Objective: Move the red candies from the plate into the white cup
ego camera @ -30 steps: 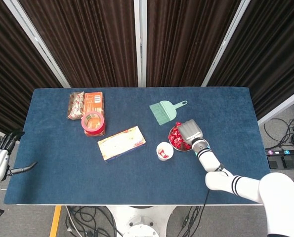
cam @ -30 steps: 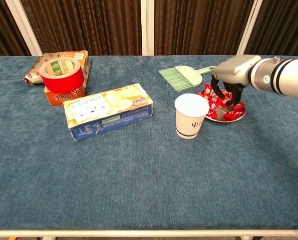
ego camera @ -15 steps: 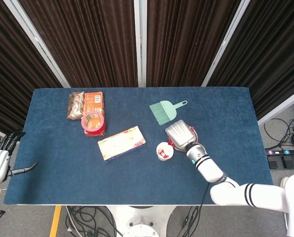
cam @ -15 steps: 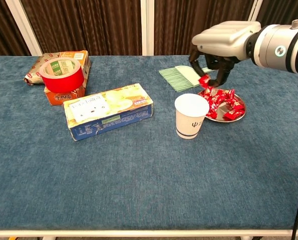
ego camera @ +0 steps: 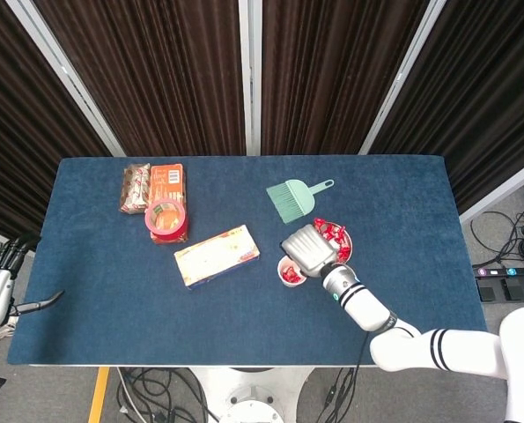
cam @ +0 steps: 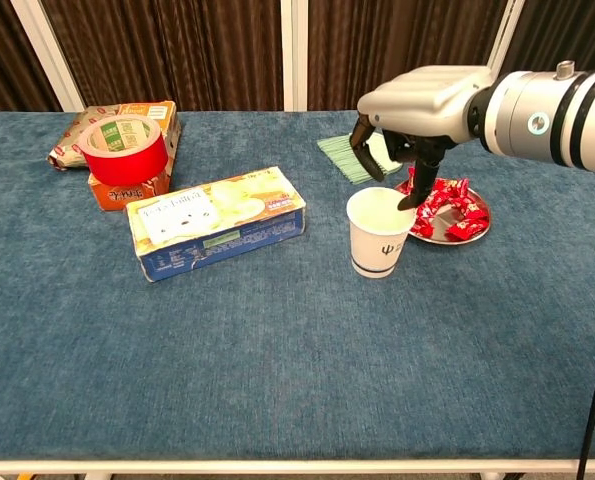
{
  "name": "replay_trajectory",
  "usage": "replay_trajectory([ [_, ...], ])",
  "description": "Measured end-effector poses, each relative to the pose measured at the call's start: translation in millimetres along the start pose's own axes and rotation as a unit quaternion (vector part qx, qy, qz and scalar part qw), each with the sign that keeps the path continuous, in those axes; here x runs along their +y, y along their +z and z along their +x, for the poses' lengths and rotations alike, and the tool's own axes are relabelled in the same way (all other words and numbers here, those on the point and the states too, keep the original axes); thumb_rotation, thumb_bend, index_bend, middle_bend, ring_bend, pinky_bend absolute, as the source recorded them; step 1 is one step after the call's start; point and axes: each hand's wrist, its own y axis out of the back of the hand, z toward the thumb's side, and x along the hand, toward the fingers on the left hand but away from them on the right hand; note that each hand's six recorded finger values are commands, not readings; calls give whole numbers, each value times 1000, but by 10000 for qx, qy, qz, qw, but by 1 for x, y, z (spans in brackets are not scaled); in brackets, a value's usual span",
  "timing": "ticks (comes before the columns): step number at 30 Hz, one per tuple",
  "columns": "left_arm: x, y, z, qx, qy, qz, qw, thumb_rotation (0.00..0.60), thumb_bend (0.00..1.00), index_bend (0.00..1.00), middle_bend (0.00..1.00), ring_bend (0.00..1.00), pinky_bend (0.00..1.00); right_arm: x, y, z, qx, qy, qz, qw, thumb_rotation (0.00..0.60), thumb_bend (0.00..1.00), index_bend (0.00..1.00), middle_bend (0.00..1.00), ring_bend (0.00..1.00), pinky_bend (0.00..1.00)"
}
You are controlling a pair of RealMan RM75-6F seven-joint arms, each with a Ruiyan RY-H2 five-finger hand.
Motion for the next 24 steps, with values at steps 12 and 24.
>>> replay_trajectory([
  [12, -1, 0, 0, -13, -31, -25, 10000, 249, 105, 166, 155, 99, 203, 0, -46, -15, -685, -86, 137, 9975, 600, 99, 547, 1000, 1000, 1000],
  [24, 0, 0, 3, -36, -12, -29, 10000, 246, 105, 166, 156, 99, 203, -39, -67, -59, -904, 448, 515, 9936, 600, 101, 486, 1000, 1000, 1000],
])
